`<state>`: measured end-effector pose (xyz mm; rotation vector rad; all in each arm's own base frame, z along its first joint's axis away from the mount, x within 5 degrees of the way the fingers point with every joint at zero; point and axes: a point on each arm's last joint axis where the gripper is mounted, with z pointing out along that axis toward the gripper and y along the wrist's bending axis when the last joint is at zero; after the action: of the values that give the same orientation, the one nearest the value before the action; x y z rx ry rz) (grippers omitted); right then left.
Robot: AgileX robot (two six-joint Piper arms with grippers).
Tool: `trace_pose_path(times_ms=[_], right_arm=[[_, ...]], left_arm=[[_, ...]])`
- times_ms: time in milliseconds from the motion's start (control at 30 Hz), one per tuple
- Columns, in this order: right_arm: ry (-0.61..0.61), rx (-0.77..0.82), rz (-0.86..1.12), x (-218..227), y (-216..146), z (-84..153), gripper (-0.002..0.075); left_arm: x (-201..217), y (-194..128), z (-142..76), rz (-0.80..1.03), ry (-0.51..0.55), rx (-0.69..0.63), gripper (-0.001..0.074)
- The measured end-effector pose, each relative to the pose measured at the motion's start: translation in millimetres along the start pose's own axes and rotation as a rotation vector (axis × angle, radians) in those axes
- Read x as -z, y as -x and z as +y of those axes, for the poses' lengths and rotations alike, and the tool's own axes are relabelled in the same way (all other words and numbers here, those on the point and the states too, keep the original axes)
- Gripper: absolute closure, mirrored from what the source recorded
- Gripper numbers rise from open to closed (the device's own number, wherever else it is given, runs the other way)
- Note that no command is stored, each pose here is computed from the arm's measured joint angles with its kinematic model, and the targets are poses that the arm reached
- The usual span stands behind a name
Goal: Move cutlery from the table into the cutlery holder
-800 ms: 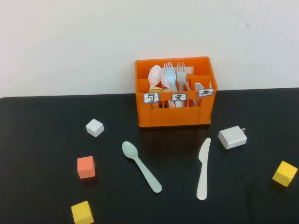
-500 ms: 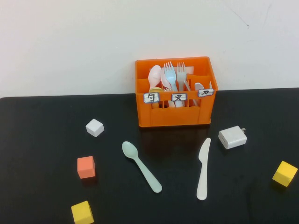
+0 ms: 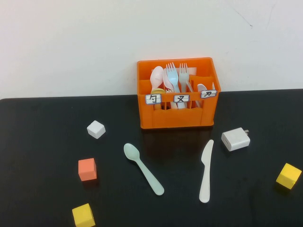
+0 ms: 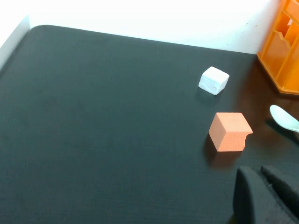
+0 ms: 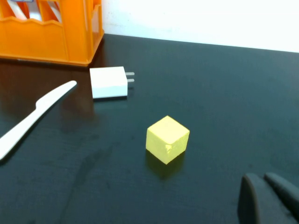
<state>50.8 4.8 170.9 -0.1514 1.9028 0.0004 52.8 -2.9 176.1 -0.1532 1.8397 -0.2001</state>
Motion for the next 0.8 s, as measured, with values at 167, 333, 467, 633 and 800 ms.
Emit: trace_pose_path(times_ms=[167,333,467,633,800], right_arm=[[0.0,0.0,0.0,0.0,0.0,0.0,0.0728],[0.0,0.0,0.0,0.0,0.0,0.0,0.0728],[0.0,0.0,0.0,0.0,0.0,0.0,0.0728],[-0.004,0.0,-0.028,-0.6,1.4,-0.3,0.0728],[-0.026,0.0,-0.196,0.1,14.8,-2.1,0.0728]], left_arm=[[0.0,0.0,0.0,0.0,0.0,0.0,0.0736],[0.0,0.0,0.0,0.0,0.0,0.0,0.0736],[0.1,0.3,-0.1,-0.001,0.0,0.0,0.0736],[0.0,3.8,-1.0,-0.045,-0.011,0.0,0.0736],[2.5,21.3,-5.4,-0.244,-0.061,-0.002,0.0736]])
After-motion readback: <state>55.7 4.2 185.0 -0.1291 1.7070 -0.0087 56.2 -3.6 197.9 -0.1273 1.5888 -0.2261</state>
